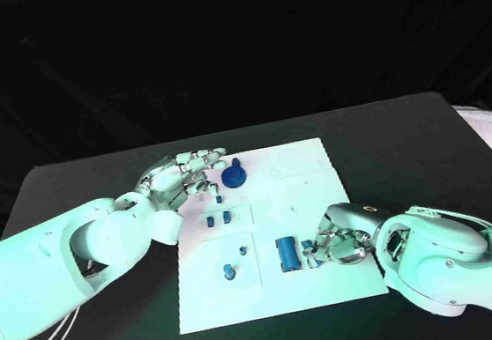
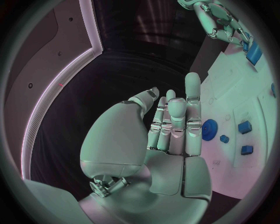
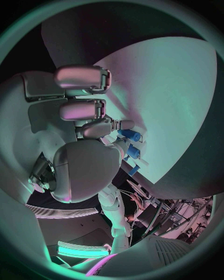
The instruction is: Assemble the parts on the task board
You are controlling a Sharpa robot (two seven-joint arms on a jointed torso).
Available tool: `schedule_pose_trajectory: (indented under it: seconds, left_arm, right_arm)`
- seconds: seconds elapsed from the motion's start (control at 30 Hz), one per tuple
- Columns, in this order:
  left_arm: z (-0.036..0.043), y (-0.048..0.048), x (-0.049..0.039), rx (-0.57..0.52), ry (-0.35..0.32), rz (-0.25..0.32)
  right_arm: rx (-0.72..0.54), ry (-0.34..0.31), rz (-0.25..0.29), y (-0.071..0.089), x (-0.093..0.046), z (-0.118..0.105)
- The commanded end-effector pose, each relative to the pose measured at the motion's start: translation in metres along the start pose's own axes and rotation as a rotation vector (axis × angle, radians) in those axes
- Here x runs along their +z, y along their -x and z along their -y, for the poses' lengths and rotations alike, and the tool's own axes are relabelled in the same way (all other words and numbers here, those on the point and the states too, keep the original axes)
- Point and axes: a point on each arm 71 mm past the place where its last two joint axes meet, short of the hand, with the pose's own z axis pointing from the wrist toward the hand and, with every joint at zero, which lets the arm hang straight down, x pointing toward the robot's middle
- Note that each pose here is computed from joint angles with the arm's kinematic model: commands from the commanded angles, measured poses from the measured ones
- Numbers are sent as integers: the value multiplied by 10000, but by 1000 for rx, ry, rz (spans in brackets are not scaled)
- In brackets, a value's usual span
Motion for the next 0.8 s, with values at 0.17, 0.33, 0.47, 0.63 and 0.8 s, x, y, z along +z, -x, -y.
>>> schedule_pose_trajectory:
  seconds: [0.17, 0.33, 0.47, 0.63, 0.8]
  left_arm:
    - [1, -39, 2, 11, 1, -34]
    - [0, -38, 1, 11, 3, -35]
    - [0, -35, 1, 11, 3, -35]
    - [-1, -31, 3, 12, 4, -35]
    - [-1, -27, 4, 11, 5, -35]
  right_arm:
    - [-20, 7, -11, -21, -3, -21]
    - [-16, 9, -6, -17, -6, -23]
    - [-13, 11, -2, -14, -10, -26]
    - [-15, 19, 8, -5, -25, -39]
    - [-21, 25, 22, 9, -46, -45]
